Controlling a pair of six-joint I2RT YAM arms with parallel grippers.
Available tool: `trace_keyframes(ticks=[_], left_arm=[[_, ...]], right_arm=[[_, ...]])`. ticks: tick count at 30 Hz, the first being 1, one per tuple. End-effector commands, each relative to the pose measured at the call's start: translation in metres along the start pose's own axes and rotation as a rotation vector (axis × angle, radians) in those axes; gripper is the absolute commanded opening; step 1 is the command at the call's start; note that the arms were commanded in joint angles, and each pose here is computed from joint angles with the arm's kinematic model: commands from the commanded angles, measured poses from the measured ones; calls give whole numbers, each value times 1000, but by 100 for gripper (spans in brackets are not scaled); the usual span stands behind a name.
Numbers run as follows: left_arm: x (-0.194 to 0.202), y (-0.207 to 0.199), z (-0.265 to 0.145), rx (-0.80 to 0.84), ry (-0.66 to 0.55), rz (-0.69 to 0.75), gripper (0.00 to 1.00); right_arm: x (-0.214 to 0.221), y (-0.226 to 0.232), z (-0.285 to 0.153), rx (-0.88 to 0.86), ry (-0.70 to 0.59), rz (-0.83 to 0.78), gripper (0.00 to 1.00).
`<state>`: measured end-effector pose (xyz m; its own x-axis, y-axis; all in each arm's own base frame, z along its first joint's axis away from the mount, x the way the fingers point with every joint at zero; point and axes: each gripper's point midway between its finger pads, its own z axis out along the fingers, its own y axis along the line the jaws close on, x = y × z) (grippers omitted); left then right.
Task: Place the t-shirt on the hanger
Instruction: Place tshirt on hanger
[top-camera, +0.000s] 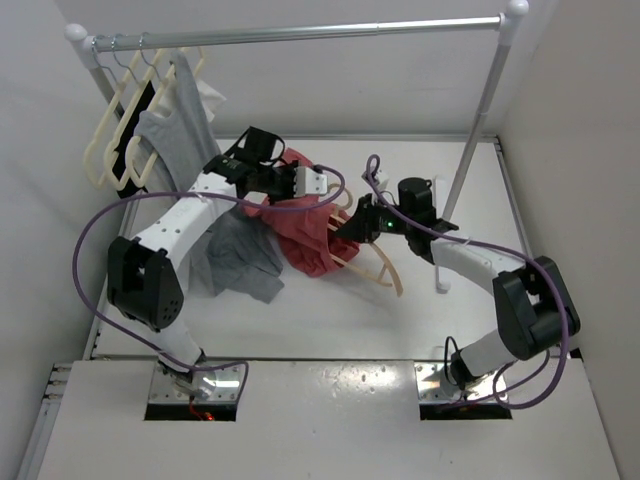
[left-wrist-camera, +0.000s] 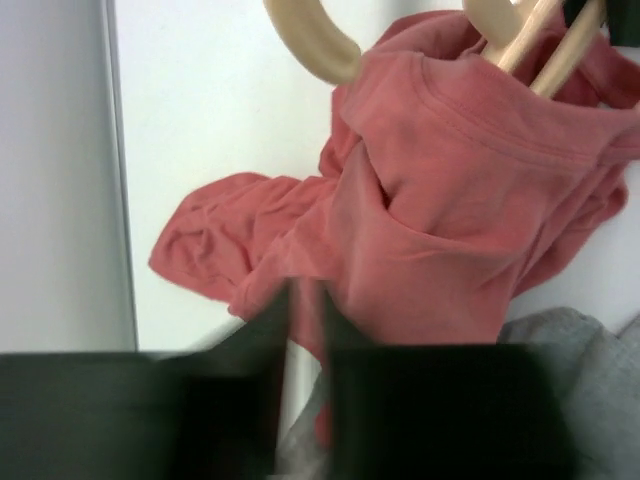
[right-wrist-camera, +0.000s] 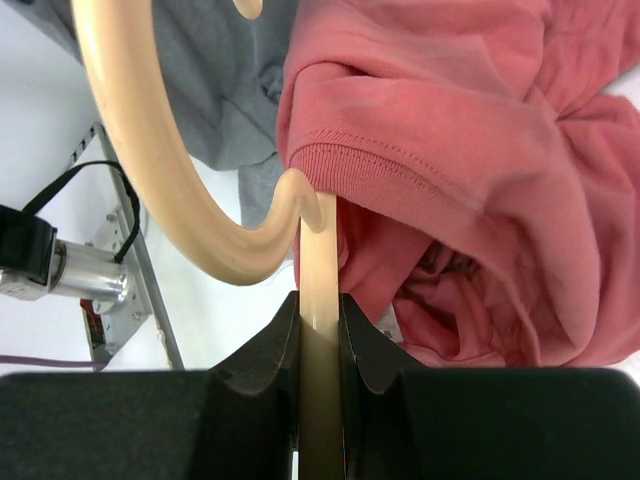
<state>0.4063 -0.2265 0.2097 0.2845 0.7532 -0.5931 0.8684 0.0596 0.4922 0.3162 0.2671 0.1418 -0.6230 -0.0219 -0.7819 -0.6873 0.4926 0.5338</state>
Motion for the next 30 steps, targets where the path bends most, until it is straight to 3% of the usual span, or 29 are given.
trace_keyframes(ticks=[1, 4, 7, 8, 13, 16, 19, 20, 21, 23, 24, 26, 27, 28, 29, 30], left_arm=[[-22, -4, -12, 85, -134, 49, 47], [-22, -51, -14, 282, -184, 51, 84], [-21, -70, 2, 352, -185, 71, 91], [-17, -67, 6, 350, -165, 72, 100], [-17, -60, 23, 364, -161, 41, 100], [-16, -70, 28, 405, -170, 67, 94], [-14, -87, 27, 470, -166, 58, 78], [-16, -85, 25, 469, -169, 70, 69], [-17, -86, 22, 477, -166, 64, 52], [-15, -89, 22, 494, -160, 52, 39], [-19, -85, 18, 491, -163, 62, 25], [-17, -89, 18, 512, -160, 65, 11], [-21, -89, 16, 515, -171, 61, 12], [-21, -91, 15, 523, -166, 47, 21], [-22, -92, 14, 526, -171, 30, 39], [-24, -89, 13, 520, -171, 25, 64]], right_arm=[[-28, 24, -11, -69, -73, -128, 0], [-27, 28, -11, -76, -69, -156, 0], [-31, 31, -11, -88, -74, -164, 0], [-35, 32, -11, -89, -81, -184, 0], [-31, 34, -16, -89, -54, -230, 0], [-34, 34, -19, -77, -62, -262, 0], [-39, 35, -21, -69, -79, -288, 0], [-44, 36, -21, -70, -87, -304, 0], [-48, 37, -21, -71, -95, -327, 0], [-42, 33, -20, -64, -63, -319, 0], [-40, 32, -20, -63, -57, -323, 0], [-35, 29, -19, -60, -40, -320, 0], [-37, 30, -19, -59, -38, -318, 0], [-32, 26, -17, -57, -21, -303, 0], [-34, 26, -16, -57, -22, -303, 0], [-32, 25, -16, -55, -13, -303, 0]])
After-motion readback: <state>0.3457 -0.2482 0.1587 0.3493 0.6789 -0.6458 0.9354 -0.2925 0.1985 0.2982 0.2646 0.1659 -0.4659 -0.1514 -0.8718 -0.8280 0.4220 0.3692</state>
